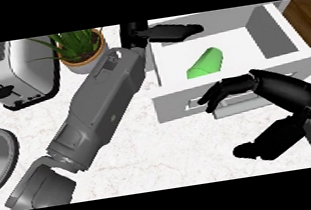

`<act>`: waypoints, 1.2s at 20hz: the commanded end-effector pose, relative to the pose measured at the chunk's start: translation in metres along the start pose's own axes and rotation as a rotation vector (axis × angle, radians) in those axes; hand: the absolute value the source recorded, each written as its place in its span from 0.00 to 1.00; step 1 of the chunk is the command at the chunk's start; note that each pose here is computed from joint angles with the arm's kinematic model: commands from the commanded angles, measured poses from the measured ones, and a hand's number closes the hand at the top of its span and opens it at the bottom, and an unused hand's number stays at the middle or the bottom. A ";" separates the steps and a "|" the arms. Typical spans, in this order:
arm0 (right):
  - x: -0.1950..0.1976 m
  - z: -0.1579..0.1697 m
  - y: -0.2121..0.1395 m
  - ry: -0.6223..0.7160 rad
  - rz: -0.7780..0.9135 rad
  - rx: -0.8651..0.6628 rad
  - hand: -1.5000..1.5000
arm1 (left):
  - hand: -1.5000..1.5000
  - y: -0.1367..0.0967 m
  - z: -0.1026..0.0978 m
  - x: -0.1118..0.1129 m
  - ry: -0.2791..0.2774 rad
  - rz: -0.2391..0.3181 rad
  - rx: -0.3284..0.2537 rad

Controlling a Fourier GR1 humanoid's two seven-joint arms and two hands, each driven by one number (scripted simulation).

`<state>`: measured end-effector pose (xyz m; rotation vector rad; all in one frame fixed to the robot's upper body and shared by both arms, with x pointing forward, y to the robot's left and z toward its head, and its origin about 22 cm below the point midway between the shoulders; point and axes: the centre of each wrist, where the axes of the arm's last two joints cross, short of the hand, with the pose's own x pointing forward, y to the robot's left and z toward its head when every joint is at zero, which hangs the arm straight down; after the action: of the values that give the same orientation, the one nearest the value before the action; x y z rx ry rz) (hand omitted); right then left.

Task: Pick up the cup, place it into the drawer and close the drawer

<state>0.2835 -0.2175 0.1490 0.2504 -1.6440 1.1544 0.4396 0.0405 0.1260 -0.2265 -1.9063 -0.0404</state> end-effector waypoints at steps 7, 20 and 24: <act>-0.073 -0.024 0.052 0.298 0.184 -0.025 0.00 | 0.00 0.019 0.023 -0.029 -0.019 0.091 0.026; -0.177 -0.040 0.021 0.375 0.197 -0.089 1.00 | 0.00 0.069 0.038 -0.029 -0.017 0.155 0.017; -0.171 -0.045 -0.024 0.343 0.195 -0.209 1.00 | 0.00 0.093 0.043 -0.030 -0.018 0.153 0.019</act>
<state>0.3792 -0.2384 0.0071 -0.1865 -1.4340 1.1747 0.4276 0.1170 0.0786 -0.3650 -1.9153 0.0820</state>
